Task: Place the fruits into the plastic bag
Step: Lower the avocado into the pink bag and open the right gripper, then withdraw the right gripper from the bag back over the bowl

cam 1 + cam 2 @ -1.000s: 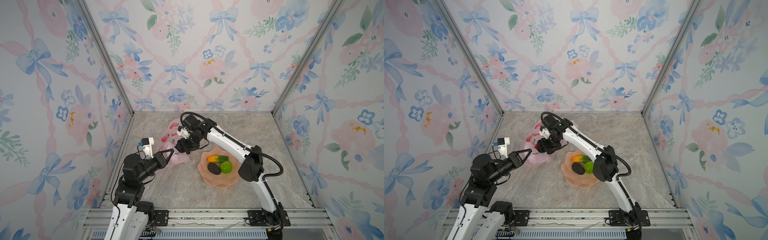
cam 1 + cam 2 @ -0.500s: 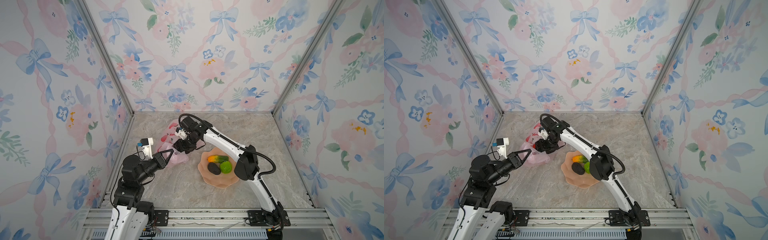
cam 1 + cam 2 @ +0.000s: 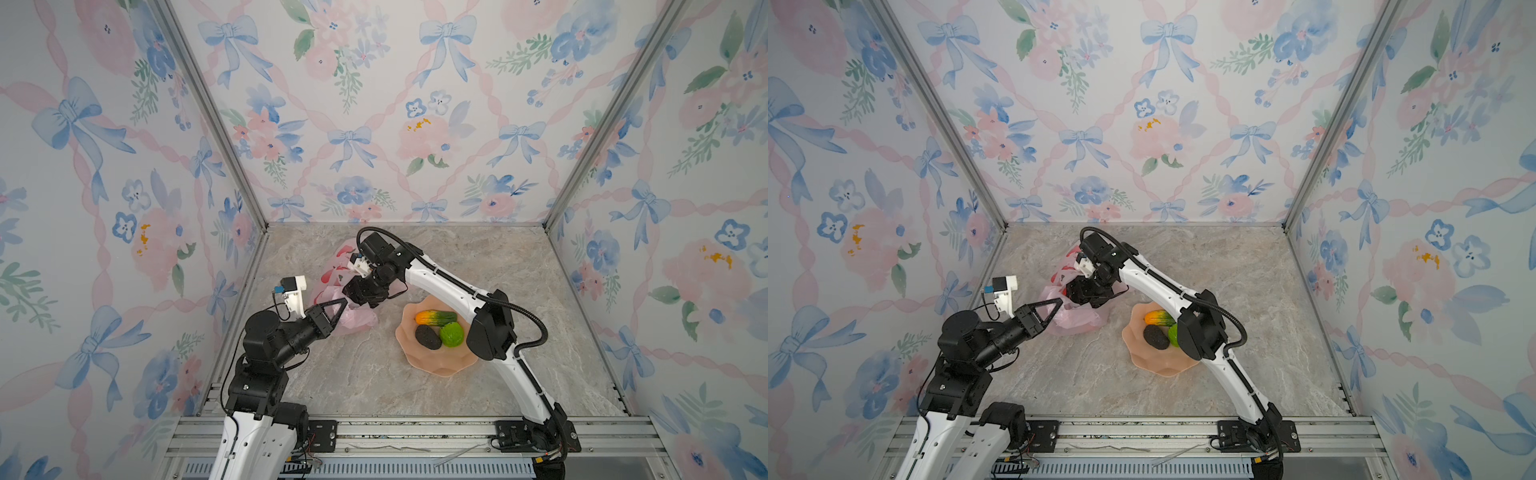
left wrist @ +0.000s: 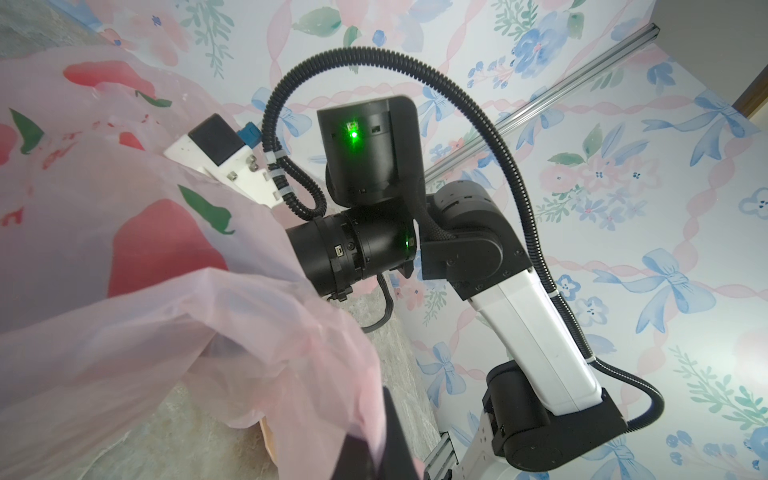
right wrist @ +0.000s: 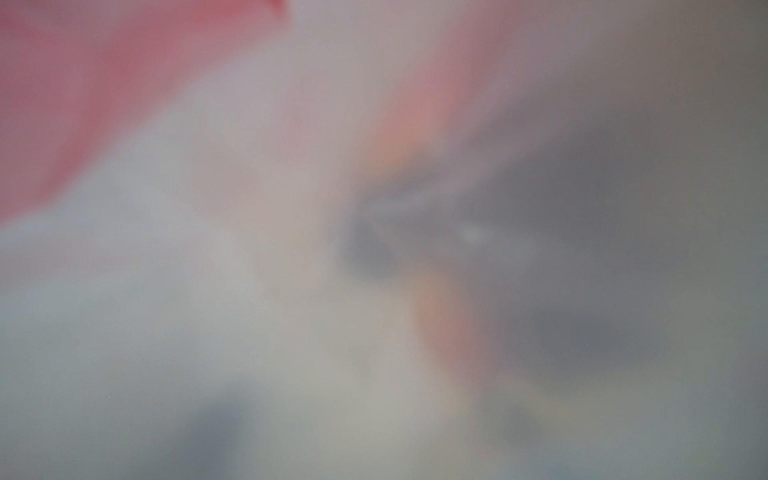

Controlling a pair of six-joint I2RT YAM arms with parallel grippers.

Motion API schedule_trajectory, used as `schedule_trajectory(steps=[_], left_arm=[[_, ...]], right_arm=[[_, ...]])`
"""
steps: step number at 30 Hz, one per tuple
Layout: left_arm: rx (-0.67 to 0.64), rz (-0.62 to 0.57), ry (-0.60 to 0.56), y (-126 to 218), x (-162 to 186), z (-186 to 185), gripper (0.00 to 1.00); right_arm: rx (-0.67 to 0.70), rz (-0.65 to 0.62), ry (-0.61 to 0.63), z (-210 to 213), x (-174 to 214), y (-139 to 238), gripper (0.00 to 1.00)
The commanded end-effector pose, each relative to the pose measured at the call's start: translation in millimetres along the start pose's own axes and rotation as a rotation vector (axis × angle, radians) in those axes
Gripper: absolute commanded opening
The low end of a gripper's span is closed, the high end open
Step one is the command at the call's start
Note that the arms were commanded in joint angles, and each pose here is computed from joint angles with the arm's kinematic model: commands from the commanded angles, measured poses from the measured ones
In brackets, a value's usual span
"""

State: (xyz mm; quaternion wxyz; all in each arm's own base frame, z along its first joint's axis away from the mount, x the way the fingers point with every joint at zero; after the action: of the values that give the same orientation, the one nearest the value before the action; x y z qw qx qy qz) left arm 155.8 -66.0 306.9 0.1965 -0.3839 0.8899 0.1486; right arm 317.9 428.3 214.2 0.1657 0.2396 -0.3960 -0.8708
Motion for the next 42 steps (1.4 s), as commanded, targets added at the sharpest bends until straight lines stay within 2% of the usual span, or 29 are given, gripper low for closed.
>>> schedule_trajectory(steps=[1,6,24,33,42], left_arm=[[0.008,-0.012,-0.008,-1.0,-0.1,1.6,0.0],[0.006,-0.014,-0.006,-1.3,-0.4,1.7,0.0],[0.001,-0.016,-0.002,-1.1,1.1,4.6,0.0],[-0.002,-0.016,0.0,-1.0,2.4,6.9,0.0],[-0.018,-0.02,0.006,-2.1,3.5,12.1,0.0]], right_arm=[[-0.01,-0.001,-0.021,-5.5,-2.5,-6.0,0.89],[-0.013,-0.003,-0.021,-5.0,-2.1,-5.2,0.92],[-0.003,-0.015,-0.008,-1.4,0.6,4.7,0.92],[0.017,-0.051,0.03,10.3,6.4,32.1,0.92],[0.07,-0.104,0.088,26.0,24.9,78.6,0.92]])
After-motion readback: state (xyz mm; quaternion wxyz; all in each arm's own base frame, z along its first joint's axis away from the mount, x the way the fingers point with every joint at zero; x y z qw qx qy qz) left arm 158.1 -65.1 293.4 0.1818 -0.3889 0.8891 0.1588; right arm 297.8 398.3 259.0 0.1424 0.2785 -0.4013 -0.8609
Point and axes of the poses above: each gripper's point midway between its finger pads, its own y axis back along the fingers, its own z axis along the line the jaws close on, x = y × z, the point moved 9 cm from there along y, back along the fingers, and after that the axes turned 7 degrees about y, right-handed, at the moved point
